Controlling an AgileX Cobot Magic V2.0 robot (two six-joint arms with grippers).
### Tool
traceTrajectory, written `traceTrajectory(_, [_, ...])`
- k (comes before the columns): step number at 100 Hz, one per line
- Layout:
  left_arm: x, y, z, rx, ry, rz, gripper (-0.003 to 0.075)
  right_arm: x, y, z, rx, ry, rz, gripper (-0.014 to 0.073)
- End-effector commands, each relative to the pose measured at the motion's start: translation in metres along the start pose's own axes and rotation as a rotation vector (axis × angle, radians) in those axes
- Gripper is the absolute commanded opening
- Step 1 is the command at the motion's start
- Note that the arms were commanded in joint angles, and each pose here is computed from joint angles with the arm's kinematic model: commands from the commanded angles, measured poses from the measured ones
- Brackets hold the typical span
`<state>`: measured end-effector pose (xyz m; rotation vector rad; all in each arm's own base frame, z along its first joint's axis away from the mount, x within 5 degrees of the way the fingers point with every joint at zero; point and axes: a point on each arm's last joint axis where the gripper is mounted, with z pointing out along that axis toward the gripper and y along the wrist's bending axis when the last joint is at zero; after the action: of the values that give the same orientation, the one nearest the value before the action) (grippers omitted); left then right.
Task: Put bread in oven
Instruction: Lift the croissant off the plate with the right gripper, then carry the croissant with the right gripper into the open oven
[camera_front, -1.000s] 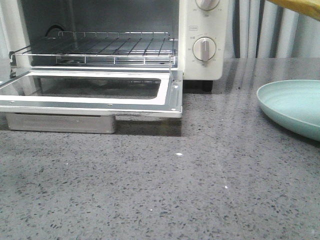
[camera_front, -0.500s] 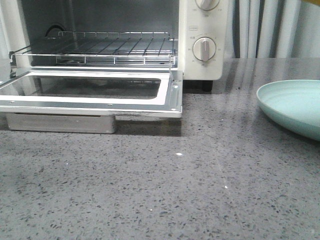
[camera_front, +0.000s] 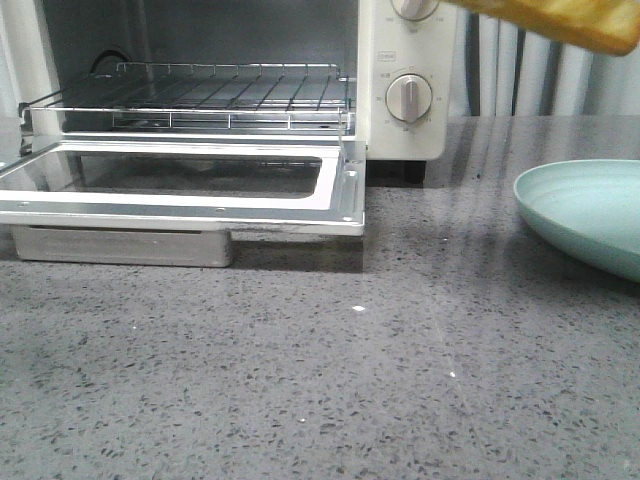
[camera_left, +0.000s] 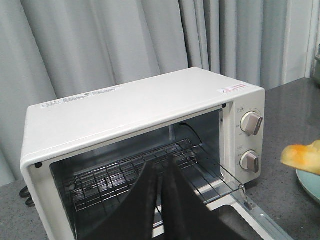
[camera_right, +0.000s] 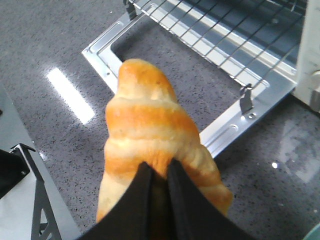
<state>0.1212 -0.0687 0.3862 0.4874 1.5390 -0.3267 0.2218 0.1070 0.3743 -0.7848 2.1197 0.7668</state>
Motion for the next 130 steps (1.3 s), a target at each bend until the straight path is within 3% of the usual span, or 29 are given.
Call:
traceTrajectory(1, [-0.02, 0.003, -0.004, -0.017, -0.12, -0.005, -0.002, -0.016, 0.009, -0.003, -0.016, -0.094, -0.036, -0.0057])
traceTrajectory(39, [-0.02, 0.003, -0.004, -0.017, -0.12, -0.005, -0.002, -0.043, 0.018, 0.011, -0.043, -0.105, -0.174, -0.0057])
traceTrajectory(70, [-0.02, 0.003, -0.004, -0.017, -0.12, -0.005, -0.002, -0.047, 0.015, 0.034, 0.02, -0.019, -0.307, -0.0057])
traceTrajectory(98, [-0.02, 0.003, -0.004, -0.017, -0.124, -0.005, -0.002, -0.05, 0.015, 0.056, 0.078, -0.025, -0.413, -0.0057])
traceTrajectory(130, [-0.021, 0.003, -0.004, -0.018, -0.132, -0.005, -0.002, -0.057, 0.016, 0.079, 0.073, -0.031, -0.446, -0.0057])
